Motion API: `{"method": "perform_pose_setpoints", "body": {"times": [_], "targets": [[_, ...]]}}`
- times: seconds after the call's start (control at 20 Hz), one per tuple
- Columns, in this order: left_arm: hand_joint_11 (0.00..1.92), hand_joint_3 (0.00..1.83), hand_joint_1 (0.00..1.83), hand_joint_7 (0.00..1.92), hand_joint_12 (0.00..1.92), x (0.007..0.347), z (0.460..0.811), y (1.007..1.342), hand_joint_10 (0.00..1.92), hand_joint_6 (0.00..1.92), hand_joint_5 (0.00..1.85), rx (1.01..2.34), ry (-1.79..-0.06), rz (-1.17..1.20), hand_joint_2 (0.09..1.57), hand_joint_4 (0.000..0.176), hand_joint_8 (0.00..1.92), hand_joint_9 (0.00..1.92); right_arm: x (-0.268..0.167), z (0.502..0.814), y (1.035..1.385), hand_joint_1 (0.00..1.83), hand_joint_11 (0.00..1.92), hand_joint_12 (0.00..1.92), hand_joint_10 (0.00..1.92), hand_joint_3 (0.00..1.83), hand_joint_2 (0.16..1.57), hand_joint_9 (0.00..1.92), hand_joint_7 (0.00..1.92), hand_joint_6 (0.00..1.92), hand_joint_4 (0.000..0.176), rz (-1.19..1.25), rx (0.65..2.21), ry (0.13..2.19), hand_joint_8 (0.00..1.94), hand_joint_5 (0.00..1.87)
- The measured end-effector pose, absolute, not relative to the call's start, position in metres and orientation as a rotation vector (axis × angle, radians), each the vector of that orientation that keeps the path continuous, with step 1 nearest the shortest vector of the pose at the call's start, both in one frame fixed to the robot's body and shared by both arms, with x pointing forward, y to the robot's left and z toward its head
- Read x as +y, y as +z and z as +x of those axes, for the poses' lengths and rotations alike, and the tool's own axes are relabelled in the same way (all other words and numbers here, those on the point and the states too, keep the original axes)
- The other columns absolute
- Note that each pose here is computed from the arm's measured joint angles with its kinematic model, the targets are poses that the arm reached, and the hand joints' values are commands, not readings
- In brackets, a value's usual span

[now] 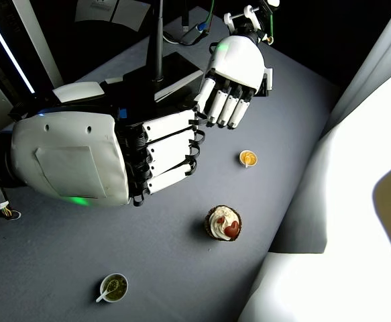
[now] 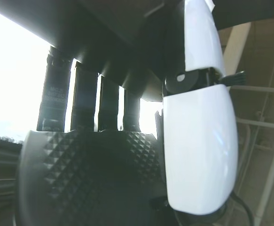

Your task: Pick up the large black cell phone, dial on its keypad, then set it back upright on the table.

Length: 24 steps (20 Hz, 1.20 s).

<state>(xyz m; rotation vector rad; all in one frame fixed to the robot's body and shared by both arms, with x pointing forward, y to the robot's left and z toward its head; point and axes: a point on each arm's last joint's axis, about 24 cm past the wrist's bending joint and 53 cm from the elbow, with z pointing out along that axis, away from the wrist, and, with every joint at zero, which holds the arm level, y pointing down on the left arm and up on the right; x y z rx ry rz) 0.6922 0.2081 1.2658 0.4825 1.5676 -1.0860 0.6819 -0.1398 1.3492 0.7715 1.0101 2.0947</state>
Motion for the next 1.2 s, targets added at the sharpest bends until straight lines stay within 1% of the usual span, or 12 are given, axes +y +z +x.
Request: {"method": "perform_pose_setpoints", "body": {"times": [0.2, 0.35, 0.45, 0.5, 0.55, 0.6, 0.65, 0.85, 0.9, 1.0, 1.1, 1.2], "targets": [[1.01, 0.49, 1.3, 0.65, 1.92, 0.197, 0.691, 1.271, 1.92, 0.0, 0.0, 1.55, -1.106, 0.48, 1.06, 0.11, 1.68, 0.92, -0.14, 0.682, 1.349, 1.49, 0.81, 1.57, 0.98, 0.0, 1.1, 1.02, 0.96, 0.87, 0.0, 0.774, 1.007, 2.096, 0.94, 0.95], [1.01, 0.49, 1.3, 0.63, 1.92, 0.189, 0.692, 1.271, 1.92, 0.0, 0.0, 1.548, -1.114, 0.48, 1.07, 0.115, 1.69, 0.9, -0.143, 0.683, 1.349, 1.49, 0.78, 1.59, 1.0, 0.0, 1.1, 1.01, 0.94, 0.91, 0.0, 0.776, 1.005, 2.085, 0.96, 0.94], [1.0, 0.47, 1.3, 0.64, 1.92, 0.187, 0.694, 1.272, 1.92, 0.0, 0.0, 1.546, -1.115, 0.471, 1.08, 0.135, 1.69, 0.89, -0.145, 0.685, 1.349, 1.49, 0.77, 1.62, 1.05, 0.0, 1.11, 0.99, 0.93, 0.84, 0.0, 0.787, 0.997, 2.084, 0.99, 0.95], [1.0, 0.47, 1.3, 0.64, 1.92, 0.187, 0.694, 1.272, 1.92, 0.0, 0.0, 1.547, -1.115, 0.471, 1.08, 0.135, 1.69, 0.89, -0.145, 0.685, 1.35, 1.49, 0.77, 1.62, 1.07, 0.0, 1.11, 0.98, 0.92, 0.81, 0.0, 0.786, 0.995, 2.085, 1.02, 0.96], [1.0, 0.47, 1.3, 0.64, 1.92, 0.187, 0.693, 1.27, 1.92, 0.0, 0.0, 1.553, -1.115, 0.474, 1.08, 0.123, 1.69, 0.89, -0.145, 0.684, 1.349, 1.49, 0.76, 1.63, 1.09, 0.0, 1.12, 0.95, 0.9, 0.86, 0.0, 0.784, 0.999, 2.084, 1.04, 0.95], [0.98, 0.47, 1.3, 0.63, 1.92, 0.189, 0.691, 1.269, 1.92, 0.0, 0.0, 1.558, -1.113, 0.481, 1.08, 0.126, 1.69, 0.88, -0.144, 0.684, 1.349, 1.48, 0.67, 1.68, 1.2, 0.0, 1.17, 0.85, 0.81, 1.09, 0.0, 0.781, 1.002, 2.084, 1.13, 0.8], [0.99, 0.47, 1.3, 0.64, 1.92, 0.193, 0.686, 1.269, 1.92, 0.0, 0.0, 1.558, -1.123, 0.489, 1.08, 0.124, 1.68, 0.89, -0.142, 0.683, 1.349, 1.48, 0.66, 1.7, 1.24, 0.0, 1.18, 0.83, 0.77, 1.15, 0.0, 0.773, 1.005, 2.087, 1.18, 0.75], [0.99, 0.48, 1.3, 0.63, 1.92, 0.222, 0.675, 1.267, 1.92, 0.0, 0.0, 1.59, -1.074, 0.508, 1.08, 0.13, 1.69, 0.9, -0.141, 0.683, 1.352, 1.48, 0.69, 1.68, 1.21, 0.0, 1.18, 0.84, 0.76, 1.16, 0.0, 0.768, 1.0, 2.092, 1.19, 0.72], [0.97, 0.49, 1.3, 0.63, 1.92, 0.23, 0.675, 1.271, 1.92, 0.0, 0.0, 1.585, -1.065, 0.496, 1.08, 0.136, 1.7, 0.89, -0.141, 0.683, 1.352, 1.49, 0.82, 1.57, 1.04, 0.0, 1.12, 0.95, 0.89, 1.0, 0.0, 0.768, 1.0, 2.092, 1.03, 0.88], [0.97, 0.5, 1.3, 0.63, 1.92, 0.237, 0.676, 1.275, 1.92, 0.0, 0.0, 1.578, -1.059, 0.475, 1.07, 0.139, 1.7, 0.88, -0.142, 0.683, 1.352, 1.49, 0.83, 1.58, 1.04, 0.0, 1.11, 0.98, 0.93, 0.89, 0.0, 0.769, 0.999, 2.091, 0.99, 0.91], [0.95, 0.52, 1.3, 0.63, 1.92, 0.235, 0.678, 1.274, 1.92, 0.0, 0.0, 1.58, -1.056, 0.472, 1.06, 0.12, 1.71, 0.89, -0.142, 0.683, 1.352, 1.49, 0.86, 1.55, 0.96, 0.0, 1.09, 1.03, 0.96, 0.86, 0.0, 0.766, 0.999, 2.09, 0.94, 0.93], [0.96, 0.53, 1.3, 0.63, 1.92, 0.229, 0.683, 1.271, 1.92, 0.0, 0.0, 1.579, -1.053, 0.464, 1.06, 0.129, 1.72, 0.9, -0.143, 0.683, 1.352, 1.49, 0.86, 1.55, 0.99, 0.0, 1.1, 1.01, 0.94, 0.86, 0.0, 0.77, 0.998, 2.089, 0.96, 0.93]]}}
